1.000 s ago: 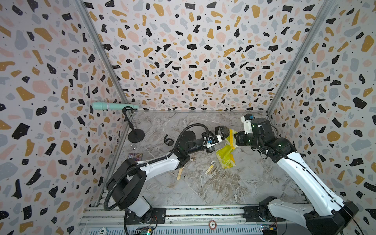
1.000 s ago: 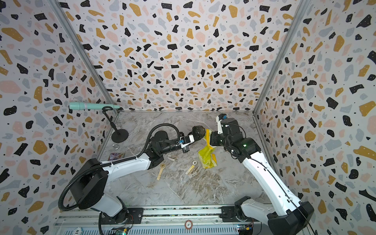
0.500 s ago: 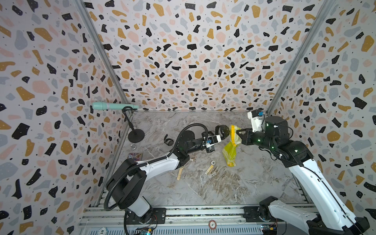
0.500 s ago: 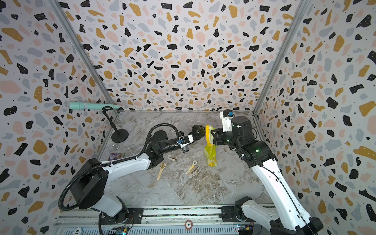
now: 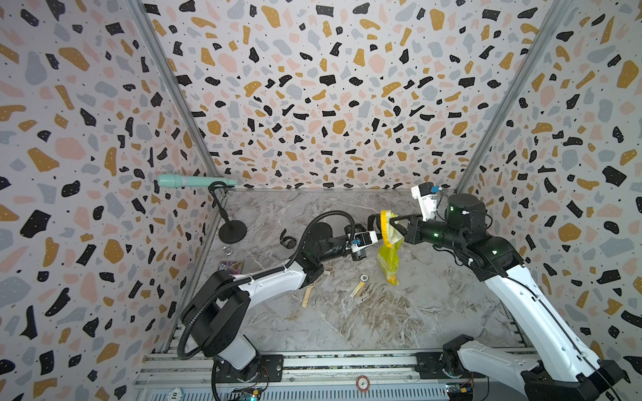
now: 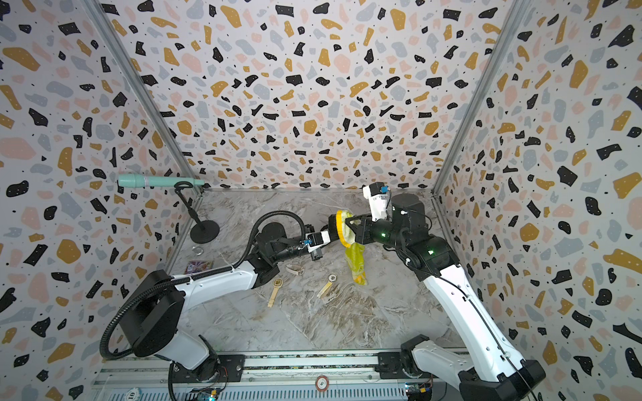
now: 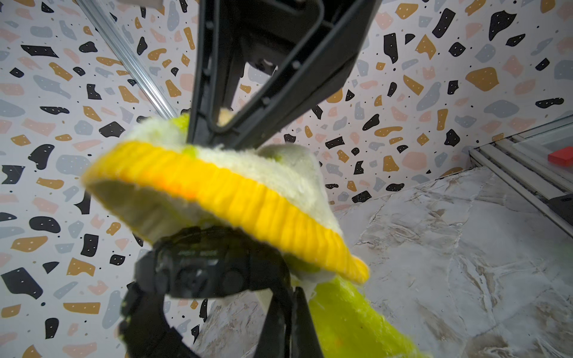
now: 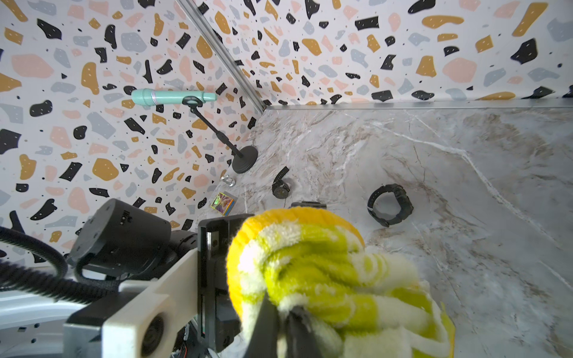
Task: Wipe the watch dial
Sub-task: Wipe the dirt from the watch dial.
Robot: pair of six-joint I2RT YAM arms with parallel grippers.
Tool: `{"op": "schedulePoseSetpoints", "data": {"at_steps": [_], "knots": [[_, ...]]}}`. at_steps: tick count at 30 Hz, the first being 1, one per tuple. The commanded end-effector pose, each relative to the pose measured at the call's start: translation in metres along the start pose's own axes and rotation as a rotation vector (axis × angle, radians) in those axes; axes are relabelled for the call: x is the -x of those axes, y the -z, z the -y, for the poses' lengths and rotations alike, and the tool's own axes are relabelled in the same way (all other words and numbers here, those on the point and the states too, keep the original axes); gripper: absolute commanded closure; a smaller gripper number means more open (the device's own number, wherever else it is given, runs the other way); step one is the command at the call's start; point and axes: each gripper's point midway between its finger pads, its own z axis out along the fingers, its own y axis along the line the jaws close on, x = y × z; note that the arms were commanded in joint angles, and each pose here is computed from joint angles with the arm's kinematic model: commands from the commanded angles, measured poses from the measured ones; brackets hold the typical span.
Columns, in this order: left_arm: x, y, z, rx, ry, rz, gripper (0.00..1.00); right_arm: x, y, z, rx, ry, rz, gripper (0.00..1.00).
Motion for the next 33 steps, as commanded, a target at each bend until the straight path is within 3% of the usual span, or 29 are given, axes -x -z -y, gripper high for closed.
{"op": "schedulePoseSetpoints", "data": {"at_steps": [1, 10, 19, 33], "knots": [[0.026, 0.002, -0.012, 0.026, -0.06, 0.076, 1.0, -0.001, -0.006, -0.006, 0.037, 0.001, -0.002, 1.0], [0.031, 0.003, -0.017, 0.052, -0.073, 0.094, 1.0, -0.033, -0.03, 0.014, -0.125, 0.019, -0.128, 1.0], [0.033, 0.008, -0.023, 0.089, -0.073, 0.109, 1.0, -0.054, -0.03, 0.046, -0.268, -0.014, -0.19, 1.0], [0.04, 0.013, -0.021, 0.074, -0.054, 0.138, 1.0, -0.046, 0.012, 0.084, -0.359, -0.094, -0.111, 1.0]]}}
